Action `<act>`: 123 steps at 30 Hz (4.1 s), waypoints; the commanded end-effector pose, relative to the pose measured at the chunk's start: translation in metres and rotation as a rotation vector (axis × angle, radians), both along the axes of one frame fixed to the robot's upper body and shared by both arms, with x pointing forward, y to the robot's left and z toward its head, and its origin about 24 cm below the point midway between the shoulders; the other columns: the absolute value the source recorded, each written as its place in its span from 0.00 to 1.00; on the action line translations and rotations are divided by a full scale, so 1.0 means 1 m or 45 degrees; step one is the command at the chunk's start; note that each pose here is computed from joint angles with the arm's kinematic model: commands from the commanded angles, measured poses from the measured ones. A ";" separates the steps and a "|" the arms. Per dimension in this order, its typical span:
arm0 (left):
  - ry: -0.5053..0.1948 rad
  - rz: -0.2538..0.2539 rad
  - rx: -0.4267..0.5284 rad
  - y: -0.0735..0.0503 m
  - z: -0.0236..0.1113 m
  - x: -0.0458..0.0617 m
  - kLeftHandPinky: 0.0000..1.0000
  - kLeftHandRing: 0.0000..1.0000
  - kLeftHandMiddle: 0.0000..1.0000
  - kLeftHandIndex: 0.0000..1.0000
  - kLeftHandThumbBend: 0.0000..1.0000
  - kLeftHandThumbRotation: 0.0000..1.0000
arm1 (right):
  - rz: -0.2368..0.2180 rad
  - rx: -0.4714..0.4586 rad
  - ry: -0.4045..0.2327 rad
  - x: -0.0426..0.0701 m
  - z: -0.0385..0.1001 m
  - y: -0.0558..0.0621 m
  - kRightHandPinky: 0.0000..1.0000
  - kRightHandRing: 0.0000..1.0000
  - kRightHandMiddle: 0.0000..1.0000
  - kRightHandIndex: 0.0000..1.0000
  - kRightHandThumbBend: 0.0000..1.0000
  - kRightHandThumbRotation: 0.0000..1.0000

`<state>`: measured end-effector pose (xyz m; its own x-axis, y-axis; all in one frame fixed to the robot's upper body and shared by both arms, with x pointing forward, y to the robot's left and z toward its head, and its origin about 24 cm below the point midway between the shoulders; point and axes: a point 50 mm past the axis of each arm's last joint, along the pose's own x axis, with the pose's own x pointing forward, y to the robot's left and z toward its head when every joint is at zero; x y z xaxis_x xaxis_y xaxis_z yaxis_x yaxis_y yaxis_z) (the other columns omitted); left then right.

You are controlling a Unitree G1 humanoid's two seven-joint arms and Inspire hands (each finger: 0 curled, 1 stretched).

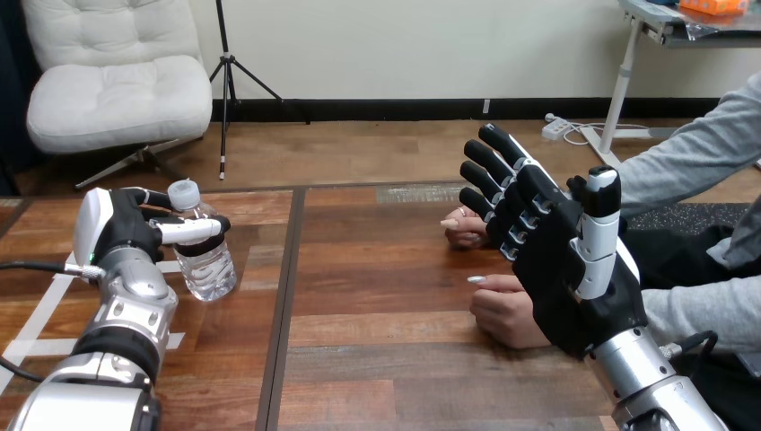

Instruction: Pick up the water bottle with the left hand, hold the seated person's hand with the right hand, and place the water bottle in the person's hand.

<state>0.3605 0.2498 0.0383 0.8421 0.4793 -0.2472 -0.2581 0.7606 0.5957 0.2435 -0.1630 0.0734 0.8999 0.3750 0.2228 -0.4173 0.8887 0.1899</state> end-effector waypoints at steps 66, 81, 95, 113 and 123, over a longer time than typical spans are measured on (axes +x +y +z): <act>-0.444 -0.163 0.107 0.005 0.050 0.011 0.41 0.45 0.49 0.49 0.70 0.00 | -0.009 -0.101 -0.099 0.013 0.015 -0.006 1.00 0.98 0.95 0.94 0.97 1.00; -0.489 -0.197 0.117 0.005 0.060 0.012 0.39 0.44 0.48 0.48 0.72 0.00 | -0.032 -0.318 -0.174 0.022 0.013 -0.017 1.00 0.97 0.96 0.94 0.93 1.00; -0.520 -0.221 0.110 0.004 0.066 0.011 0.39 0.44 0.48 0.48 0.73 0.00 | -0.144 -0.692 -0.343 0.034 0.016 -0.033 0.89 0.91 0.91 0.89 0.92 1.00; -0.569 -0.264 0.111 0.004 0.070 0.005 0.36 0.41 0.45 0.46 0.76 0.00 | -0.215 -1.372 -0.466 0.067 0.018 -0.082 0.73 0.84 0.89 0.88 1.00 0.72; -0.574 -0.284 0.130 0.003 0.072 0.003 0.34 0.39 0.45 0.46 0.75 0.00 | -0.207 -1.434 -0.435 0.071 0.014 -0.091 0.71 0.83 0.88 0.88 1.00 0.72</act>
